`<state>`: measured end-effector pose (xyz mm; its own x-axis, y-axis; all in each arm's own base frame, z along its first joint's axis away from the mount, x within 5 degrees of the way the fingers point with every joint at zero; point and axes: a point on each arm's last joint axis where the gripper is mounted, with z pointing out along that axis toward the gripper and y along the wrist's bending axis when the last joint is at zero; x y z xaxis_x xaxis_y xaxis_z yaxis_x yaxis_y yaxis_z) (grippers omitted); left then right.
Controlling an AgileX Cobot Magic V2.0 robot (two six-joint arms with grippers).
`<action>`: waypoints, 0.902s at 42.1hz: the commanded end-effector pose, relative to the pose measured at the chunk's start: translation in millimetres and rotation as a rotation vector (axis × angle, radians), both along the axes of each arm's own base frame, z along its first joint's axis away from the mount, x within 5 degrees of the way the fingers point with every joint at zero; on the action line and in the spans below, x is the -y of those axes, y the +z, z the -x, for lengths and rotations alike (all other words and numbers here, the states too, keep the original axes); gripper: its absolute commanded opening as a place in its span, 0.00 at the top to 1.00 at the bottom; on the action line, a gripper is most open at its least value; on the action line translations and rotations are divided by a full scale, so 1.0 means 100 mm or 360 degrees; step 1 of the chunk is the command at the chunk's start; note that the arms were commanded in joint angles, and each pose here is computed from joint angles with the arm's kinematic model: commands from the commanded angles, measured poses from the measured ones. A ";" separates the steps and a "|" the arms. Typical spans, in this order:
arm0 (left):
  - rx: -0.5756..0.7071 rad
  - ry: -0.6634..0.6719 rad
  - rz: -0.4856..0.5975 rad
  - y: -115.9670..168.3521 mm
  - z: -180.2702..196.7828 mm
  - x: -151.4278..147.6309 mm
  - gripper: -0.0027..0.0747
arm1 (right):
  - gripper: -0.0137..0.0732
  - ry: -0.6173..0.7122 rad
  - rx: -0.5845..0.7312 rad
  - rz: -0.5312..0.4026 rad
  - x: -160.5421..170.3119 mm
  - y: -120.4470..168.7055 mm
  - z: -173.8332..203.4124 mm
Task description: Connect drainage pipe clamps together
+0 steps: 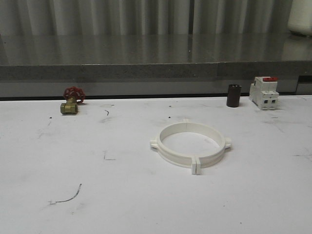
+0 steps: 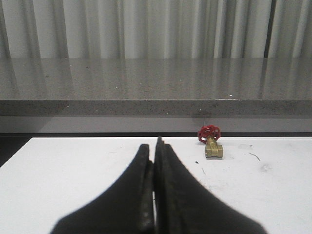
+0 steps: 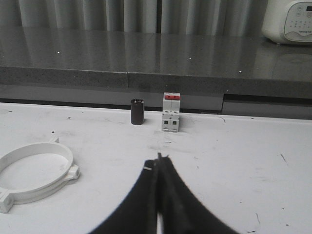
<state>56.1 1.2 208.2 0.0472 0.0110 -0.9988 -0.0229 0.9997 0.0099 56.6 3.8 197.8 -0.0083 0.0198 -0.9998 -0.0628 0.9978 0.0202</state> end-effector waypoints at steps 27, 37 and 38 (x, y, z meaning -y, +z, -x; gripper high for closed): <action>0.0111 -0.0010 0.0020 0.00 0.00 0.00 0.99 | 0.98 -0.0013 0.0227 -0.0108 0.01 0.13 0.02; 0.0111 -0.0010 0.0020 0.00 0.00 0.00 0.99 | 0.98 -0.0013 0.0227 -0.0108 0.01 0.13 0.02; 0.0111 -0.0010 0.0020 0.00 0.00 0.00 0.99 | 0.98 -0.0013 0.0227 -0.0108 0.01 0.13 0.02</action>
